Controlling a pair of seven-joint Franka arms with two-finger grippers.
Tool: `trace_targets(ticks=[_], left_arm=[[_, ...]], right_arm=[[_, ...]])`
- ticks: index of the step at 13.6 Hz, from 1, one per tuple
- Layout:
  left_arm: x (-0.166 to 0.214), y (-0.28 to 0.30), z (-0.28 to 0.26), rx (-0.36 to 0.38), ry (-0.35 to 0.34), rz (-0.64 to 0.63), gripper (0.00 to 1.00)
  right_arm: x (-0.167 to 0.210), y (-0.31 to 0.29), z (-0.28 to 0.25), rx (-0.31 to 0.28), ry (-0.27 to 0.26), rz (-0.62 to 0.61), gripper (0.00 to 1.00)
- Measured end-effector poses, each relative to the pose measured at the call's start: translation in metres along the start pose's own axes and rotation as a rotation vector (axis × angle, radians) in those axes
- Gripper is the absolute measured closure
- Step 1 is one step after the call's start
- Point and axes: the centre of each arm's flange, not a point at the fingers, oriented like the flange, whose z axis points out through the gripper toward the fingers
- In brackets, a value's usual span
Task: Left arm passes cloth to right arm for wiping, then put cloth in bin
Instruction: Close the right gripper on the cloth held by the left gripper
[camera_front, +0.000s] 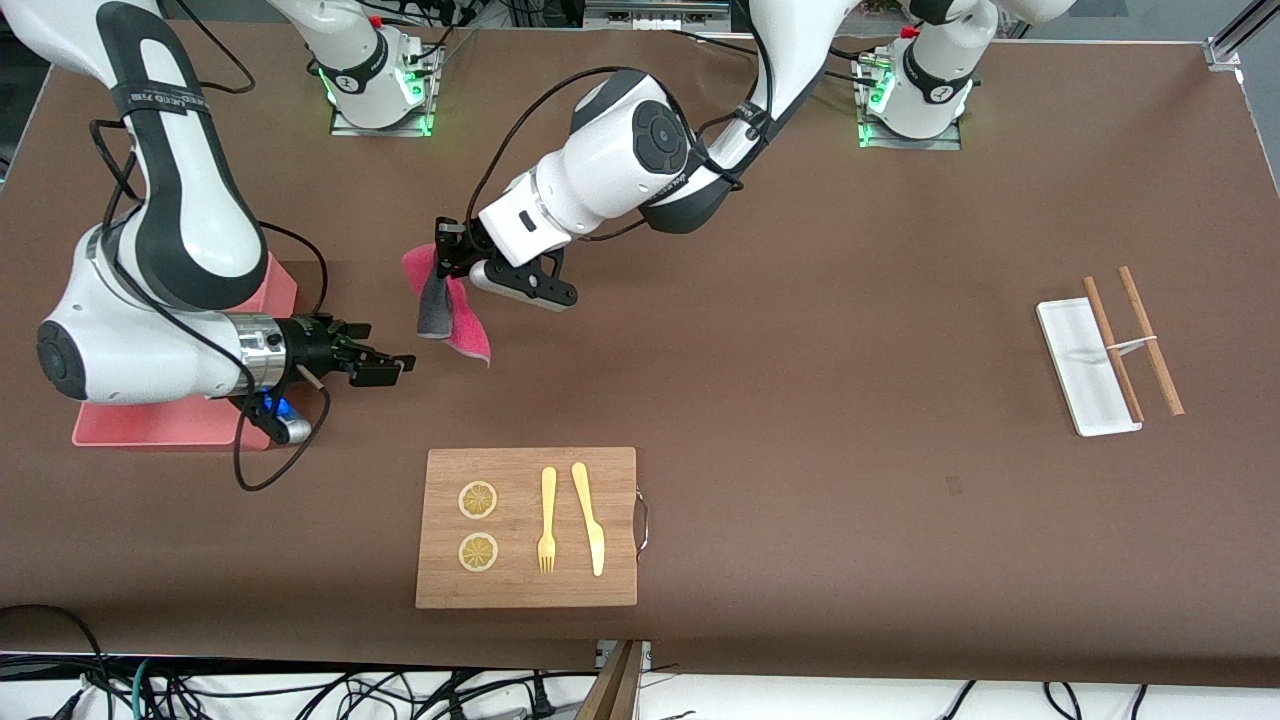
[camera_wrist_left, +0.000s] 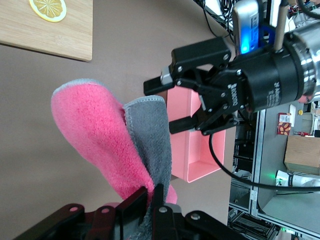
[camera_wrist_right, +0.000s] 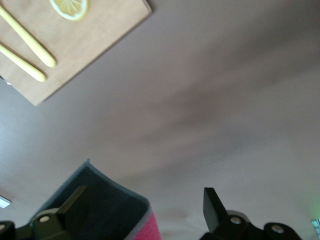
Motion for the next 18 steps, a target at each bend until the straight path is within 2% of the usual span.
trace_targets(ticks=[7, 10, 15, 17, 18], left_arm=[[0.002, -0.001, -0.001, 0.001, 0.004, -0.001, 0.91], [0.003, -0.001, -0.001, 0.001, 0.005, -0.001, 0.91], [0.003, -0.001, -0.001, 0.0, 0.006, -0.001, 0.91], [0.003, -0.001, -0.001, 0.0, 0.006, -0.001, 0.91], [0.003, -0.001, -0.001, 0.0, 0.006, -0.001, 0.91]], right_arm=[[-0.03, 0.007, 0.001, 0.058, -0.1, 0.072, 0.0], [-0.032, 0.017, 0.018, 0.057, -0.143, 0.101, 0.0], [-0.036, 0.031, 0.037, 0.119, -0.23, 0.164, 0.01], [-0.036, 0.034, 0.039, 0.126, -0.242, 0.174, 0.05], [-0.036, 0.034, 0.041, 0.127, -0.245, 0.177, 0.15]])
